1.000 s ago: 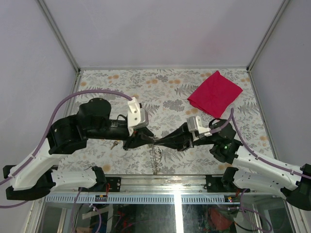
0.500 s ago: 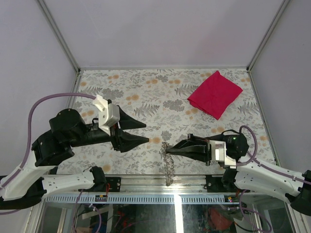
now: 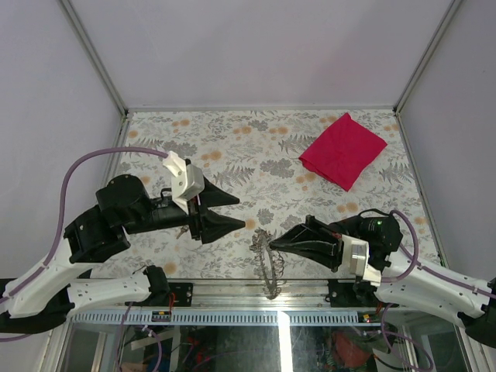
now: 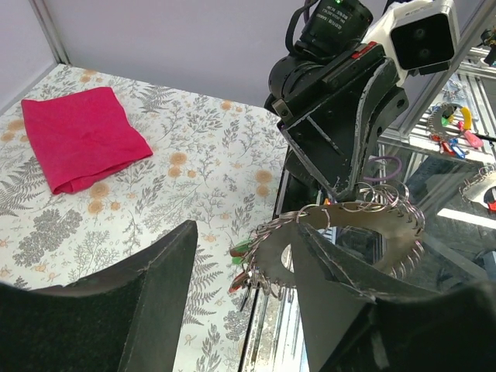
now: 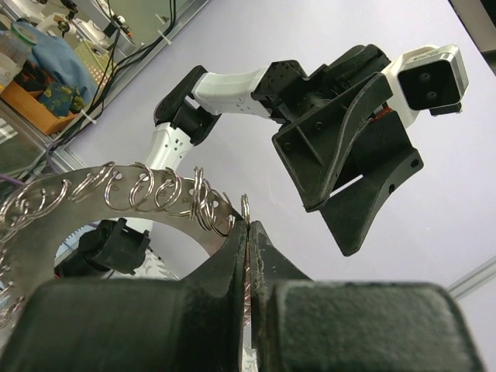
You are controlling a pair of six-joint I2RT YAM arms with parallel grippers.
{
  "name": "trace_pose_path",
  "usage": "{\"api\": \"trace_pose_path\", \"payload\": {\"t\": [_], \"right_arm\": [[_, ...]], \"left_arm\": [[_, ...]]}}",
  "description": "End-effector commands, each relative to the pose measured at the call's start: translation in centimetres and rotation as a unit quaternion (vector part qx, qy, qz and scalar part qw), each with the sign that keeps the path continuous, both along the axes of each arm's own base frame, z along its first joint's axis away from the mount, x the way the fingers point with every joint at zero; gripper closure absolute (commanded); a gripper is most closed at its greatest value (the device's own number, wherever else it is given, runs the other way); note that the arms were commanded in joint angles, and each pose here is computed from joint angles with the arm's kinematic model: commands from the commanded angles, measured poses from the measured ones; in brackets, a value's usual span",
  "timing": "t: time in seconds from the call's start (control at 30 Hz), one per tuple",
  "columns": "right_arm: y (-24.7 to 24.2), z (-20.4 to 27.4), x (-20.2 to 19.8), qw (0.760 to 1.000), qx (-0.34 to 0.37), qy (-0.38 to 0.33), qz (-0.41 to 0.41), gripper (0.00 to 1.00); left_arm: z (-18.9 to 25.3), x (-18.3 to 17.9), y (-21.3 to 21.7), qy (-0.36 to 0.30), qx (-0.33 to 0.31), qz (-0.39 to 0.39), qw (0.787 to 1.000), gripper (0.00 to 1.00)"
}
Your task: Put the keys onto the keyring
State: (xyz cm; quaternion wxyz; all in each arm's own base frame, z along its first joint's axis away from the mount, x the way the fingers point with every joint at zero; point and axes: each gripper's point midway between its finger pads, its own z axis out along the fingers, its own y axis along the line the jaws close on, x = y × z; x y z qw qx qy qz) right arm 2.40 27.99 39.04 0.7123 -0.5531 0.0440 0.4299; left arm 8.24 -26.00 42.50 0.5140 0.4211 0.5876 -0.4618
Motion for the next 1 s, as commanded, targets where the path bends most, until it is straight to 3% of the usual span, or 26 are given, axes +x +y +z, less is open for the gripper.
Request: {"api": "trace_pose_path", "payload": {"t": [0.0, 0.47, 0.97], "right_arm": [[-1.4, 3.7, -0.9, 0.997, 0.063, -0.054, -0.008, 1.0], [-3.2, 7.1, -1.9, 0.984, 0.155, 0.046, 0.08, 1.0], [-1.5, 8.5, 1.8, 0.96, 0.146, 0.222, 0.087, 1.0]], "left_arm": [[2.3, -0.2, 0.0, -0.021, -0.052, -0.002, 0.998, 0.47], [3.9, -1.8, 0.9, -0.073, -0.112, -0.034, 0.99, 0.47], [4.9, -2.5, 0.6, -0.091, -0.147, -0.056, 0.983, 0.47]]}}
